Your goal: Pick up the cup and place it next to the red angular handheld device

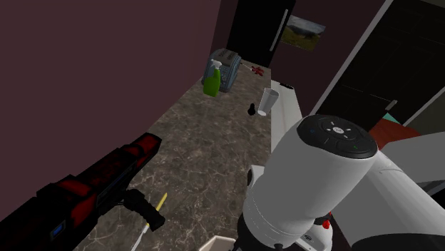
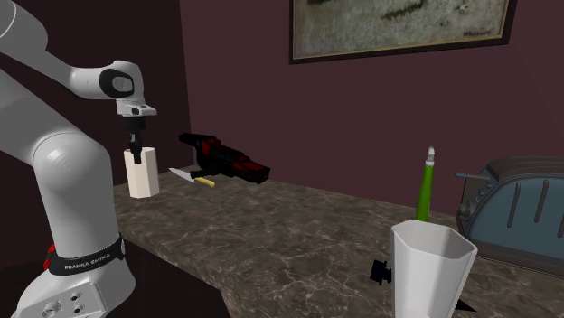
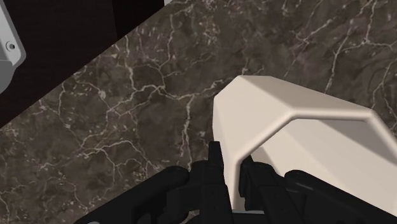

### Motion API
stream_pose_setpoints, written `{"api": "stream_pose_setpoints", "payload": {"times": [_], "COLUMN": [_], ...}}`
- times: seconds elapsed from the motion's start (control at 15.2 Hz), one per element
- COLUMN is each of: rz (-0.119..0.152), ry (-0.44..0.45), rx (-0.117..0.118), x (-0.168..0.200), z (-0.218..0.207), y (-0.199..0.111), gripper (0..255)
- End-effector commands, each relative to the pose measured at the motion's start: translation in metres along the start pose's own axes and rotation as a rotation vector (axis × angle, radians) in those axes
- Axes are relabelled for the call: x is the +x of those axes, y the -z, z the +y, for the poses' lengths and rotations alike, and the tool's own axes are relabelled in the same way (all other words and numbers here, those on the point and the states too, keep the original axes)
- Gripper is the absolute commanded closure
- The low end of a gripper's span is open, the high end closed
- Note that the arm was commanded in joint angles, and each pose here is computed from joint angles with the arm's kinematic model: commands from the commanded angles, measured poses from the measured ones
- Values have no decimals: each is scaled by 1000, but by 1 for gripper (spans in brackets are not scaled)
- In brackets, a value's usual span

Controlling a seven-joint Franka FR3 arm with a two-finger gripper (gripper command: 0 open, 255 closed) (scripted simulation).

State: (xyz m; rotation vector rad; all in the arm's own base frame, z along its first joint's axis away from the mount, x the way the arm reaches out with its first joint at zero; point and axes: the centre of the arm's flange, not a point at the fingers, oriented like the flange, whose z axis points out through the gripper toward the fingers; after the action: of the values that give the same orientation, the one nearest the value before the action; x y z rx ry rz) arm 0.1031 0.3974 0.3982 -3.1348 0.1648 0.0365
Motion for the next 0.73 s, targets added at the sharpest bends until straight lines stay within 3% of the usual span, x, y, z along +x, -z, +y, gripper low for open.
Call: {"api": "stream_pose_setpoints", "payload": {"times": [0.0,0.13,0.2,0.53,0.66], "rz": [0,0,0,0,0], "ry": [0,0,0,0,0], "rx": [1,1,1,1,1], "x": [0,0,0,0,0], "z": [0,0,0,0,0], "y": [0,0,0,0,26], "gripper": [255,255,0,0,0]}}
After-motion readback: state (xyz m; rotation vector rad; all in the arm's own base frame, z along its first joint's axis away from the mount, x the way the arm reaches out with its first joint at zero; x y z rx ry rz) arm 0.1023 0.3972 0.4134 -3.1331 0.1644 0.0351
